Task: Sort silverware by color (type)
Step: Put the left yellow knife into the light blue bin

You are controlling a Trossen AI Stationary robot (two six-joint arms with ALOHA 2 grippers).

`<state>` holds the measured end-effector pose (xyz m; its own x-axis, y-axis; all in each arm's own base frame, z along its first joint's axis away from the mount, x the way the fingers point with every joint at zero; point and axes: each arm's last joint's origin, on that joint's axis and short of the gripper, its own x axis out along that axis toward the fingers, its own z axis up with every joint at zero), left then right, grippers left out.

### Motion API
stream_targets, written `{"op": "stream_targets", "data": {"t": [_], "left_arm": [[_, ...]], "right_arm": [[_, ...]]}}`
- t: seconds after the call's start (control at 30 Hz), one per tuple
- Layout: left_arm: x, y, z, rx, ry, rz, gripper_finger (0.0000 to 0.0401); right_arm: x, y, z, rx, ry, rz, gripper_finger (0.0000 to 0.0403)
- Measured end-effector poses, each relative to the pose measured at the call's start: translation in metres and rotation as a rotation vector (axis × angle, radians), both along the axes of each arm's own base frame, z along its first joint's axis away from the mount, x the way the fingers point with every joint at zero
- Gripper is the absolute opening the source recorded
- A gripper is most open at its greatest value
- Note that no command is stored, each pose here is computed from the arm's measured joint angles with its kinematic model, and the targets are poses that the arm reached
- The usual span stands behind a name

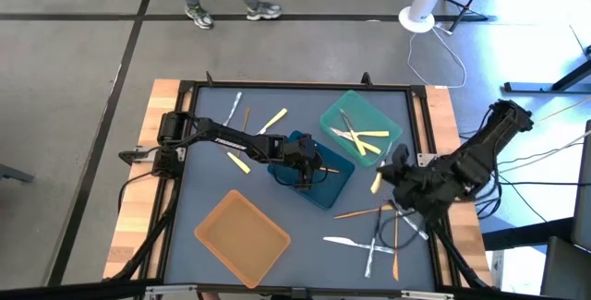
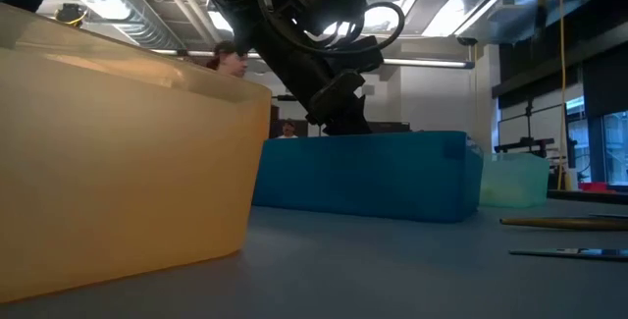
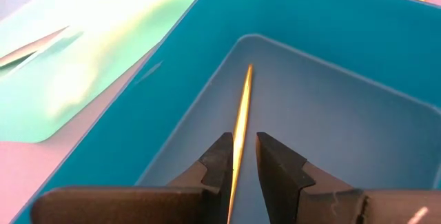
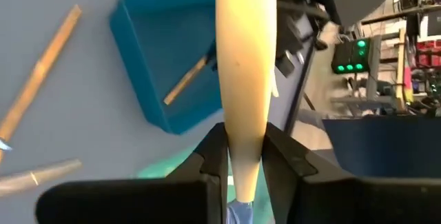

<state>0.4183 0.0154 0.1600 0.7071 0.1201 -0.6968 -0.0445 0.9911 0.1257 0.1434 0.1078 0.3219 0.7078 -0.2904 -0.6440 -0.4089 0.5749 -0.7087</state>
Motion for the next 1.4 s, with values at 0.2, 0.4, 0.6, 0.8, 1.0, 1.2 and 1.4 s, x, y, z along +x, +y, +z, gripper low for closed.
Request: {"op": "stream_targets", "data": {"t": [0.2, 0.4, 0.6, 0.8, 1.0, 1.2, 1.4], "left_arm": [[0.000, 0.000, 0.000, 0.000, 0.000, 0.000, 0.0059], [0.000, 0.000, 0.000, 0.000, 0.000, 0.000, 0.0059], [0.000, 0.000, 0.000, 0.000, 0.000, 0.000, 0.0059], [0.000, 0.000, 0.000, 0.000, -0.004, -0.001, 0.0059], [0.003, 0.000, 0.007, 0.002, -0.057, -0.001, 0.0059], [0.003, 0.000, 0.023, 0.009, -0.121, -0.005, 0.0059], [-0.003, 0.000, 0.052, 0.016, -0.213, -0.003, 0.0059]], "right_arm": [[0.015, -0.023, -0.001, -0.070, 0.101, 0.003, 0.0058], [0.028, -0.050, -0.002, -0.074, 0.200, -0.004, 0.0058], [0.037, -0.075, -0.002, -0.024, 0.234, -0.051, 0.0058], [0.048, -0.092, 0.001, 0.108, 0.163, -0.080, 0.0058], [0.056, -0.108, 0.006, 0.163, 0.085, -0.082, 0.0058], [0.062, -0.123, 0.011, 0.253, 0.001, -0.091, 0.0058], [0.066, -0.133, 0.016, 0.310, -0.073, -0.108, 0.0058]]}}
